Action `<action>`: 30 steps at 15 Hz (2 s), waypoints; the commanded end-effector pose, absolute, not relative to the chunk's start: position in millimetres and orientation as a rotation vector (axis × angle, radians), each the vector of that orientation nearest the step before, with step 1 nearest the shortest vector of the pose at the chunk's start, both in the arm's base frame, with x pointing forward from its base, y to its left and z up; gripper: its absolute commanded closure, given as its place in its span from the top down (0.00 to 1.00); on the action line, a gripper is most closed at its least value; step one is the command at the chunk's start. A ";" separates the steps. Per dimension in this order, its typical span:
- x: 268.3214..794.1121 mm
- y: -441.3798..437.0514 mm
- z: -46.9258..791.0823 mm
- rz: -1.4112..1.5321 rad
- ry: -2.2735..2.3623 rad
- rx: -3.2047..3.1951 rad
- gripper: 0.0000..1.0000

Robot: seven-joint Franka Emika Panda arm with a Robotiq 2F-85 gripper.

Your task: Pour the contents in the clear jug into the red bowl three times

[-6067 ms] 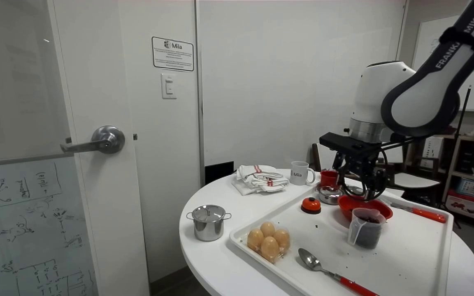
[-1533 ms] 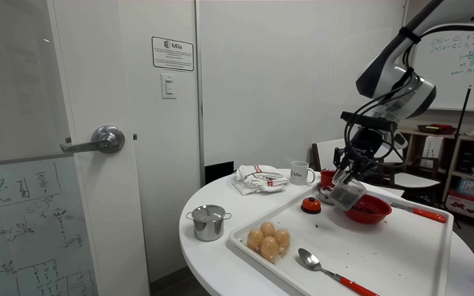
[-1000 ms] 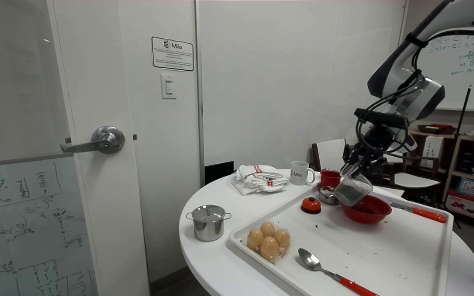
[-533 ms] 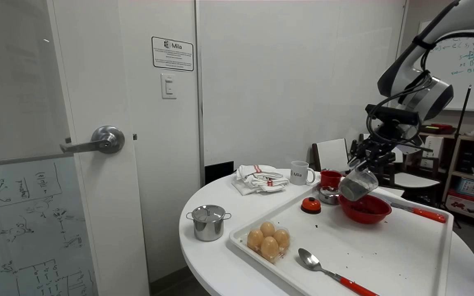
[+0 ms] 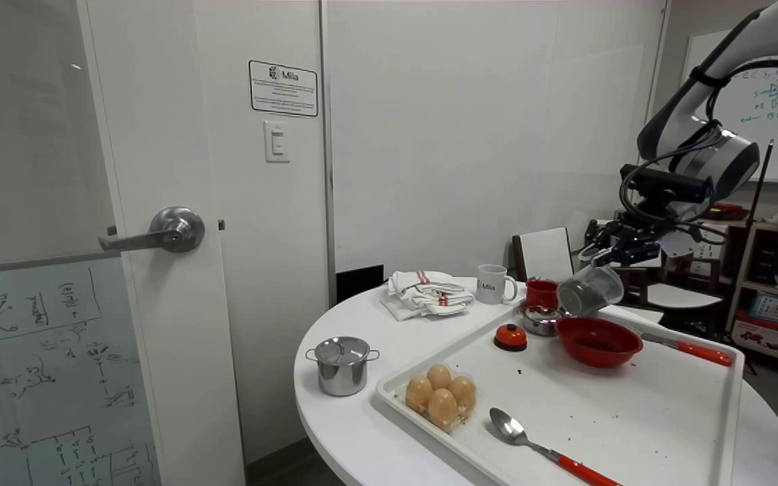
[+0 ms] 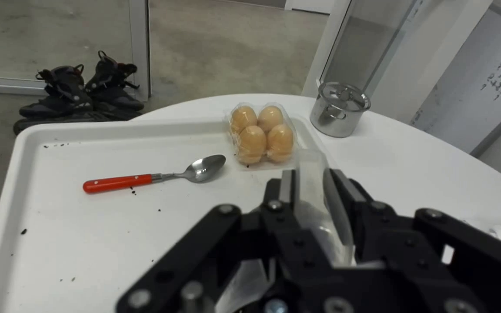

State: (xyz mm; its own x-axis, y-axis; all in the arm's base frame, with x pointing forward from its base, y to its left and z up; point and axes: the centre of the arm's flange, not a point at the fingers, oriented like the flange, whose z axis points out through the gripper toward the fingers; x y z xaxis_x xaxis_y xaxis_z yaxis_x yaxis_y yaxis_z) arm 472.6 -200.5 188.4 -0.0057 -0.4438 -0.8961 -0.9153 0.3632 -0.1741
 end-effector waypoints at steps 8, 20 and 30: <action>447.6 -209.5 172.6 0.606 1.436 -1.160 0.09; 480.5 -162.6 185.3 0.378 1.715 -1.462 0.10; 524.1 -25.3 194.9 0.136 1.921 -1.946 0.10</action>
